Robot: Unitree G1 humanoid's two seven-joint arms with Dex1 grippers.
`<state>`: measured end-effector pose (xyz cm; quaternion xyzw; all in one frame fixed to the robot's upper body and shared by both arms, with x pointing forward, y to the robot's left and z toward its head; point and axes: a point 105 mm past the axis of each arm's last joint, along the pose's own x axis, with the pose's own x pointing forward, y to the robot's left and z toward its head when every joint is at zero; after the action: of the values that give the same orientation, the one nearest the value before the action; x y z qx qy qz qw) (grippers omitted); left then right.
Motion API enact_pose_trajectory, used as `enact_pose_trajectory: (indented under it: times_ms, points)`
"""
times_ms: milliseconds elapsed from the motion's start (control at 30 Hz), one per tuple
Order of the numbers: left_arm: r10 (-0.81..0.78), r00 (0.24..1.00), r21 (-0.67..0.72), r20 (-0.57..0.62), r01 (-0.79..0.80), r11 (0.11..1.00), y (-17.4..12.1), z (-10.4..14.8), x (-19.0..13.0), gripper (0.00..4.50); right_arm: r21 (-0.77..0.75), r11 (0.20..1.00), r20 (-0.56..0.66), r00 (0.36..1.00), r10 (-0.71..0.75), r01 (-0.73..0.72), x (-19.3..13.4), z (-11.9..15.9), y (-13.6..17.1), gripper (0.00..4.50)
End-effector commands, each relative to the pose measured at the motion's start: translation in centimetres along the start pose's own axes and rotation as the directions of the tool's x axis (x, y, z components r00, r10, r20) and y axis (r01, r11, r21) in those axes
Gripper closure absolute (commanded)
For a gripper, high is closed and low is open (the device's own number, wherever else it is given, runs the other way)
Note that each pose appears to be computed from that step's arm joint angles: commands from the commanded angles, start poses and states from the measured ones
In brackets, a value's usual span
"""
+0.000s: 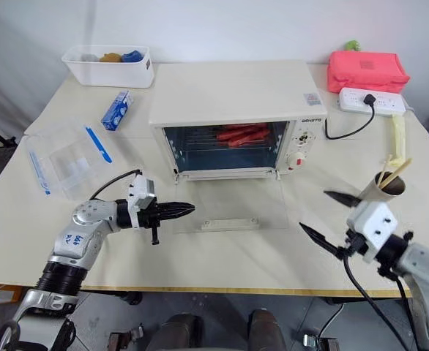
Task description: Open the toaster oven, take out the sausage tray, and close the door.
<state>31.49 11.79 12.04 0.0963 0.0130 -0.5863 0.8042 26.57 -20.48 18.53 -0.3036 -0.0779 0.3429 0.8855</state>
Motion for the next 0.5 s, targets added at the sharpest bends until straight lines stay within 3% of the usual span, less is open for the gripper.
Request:
enact_pose_trajectory:
  times_ms: [33, 100, 200, 400, 500]
  points:
    - [0.026, 1.0, -0.019, 0.001, -0.026, 0.999, -0.5, -0.5, -0.4, 4.48, -0.081, 0.994, -0.073, 0.994, -0.081, 0.075, 3.3, 1.1, -0.7, 0.0]
    - [0.041, 0.998, -0.027, 0.039, -0.04, 0.999, -0.6, 0.0, -0.7, 4.48, -0.139, 0.988, -0.022, 0.997, -0.073, 0.069, 5.5, 2.6, -0.4, 0.0]
    - [0.081, 0.986, -0.036, 0.145, -0.077, 0.996, -1.0, 2.0, -2.6, 3.92, -0.239, 0.967, 0.082, 0.994, -0.074, 0.091, 9.8, 4.8, 0.5, 0.0]
    - [0.171, 0.964, -0.037, 0.202, -0.167, 0.985, -1.5, 3.8, -6.7, 2.08, -0.513, 0.85, 0.131, 0.989, -0.061, 0.12, 15.4, 6.0, 2.3, 0.0]
    - [0.216, 0.953, -0.069, 0.211, -0.206, 0.976, -1.6, 4.2, -8.0, 2.08, -0.574, 0.806, 0.173, 0.984, -0.049, 0.141, 17.3, 6.8, 2.9, 0.0]
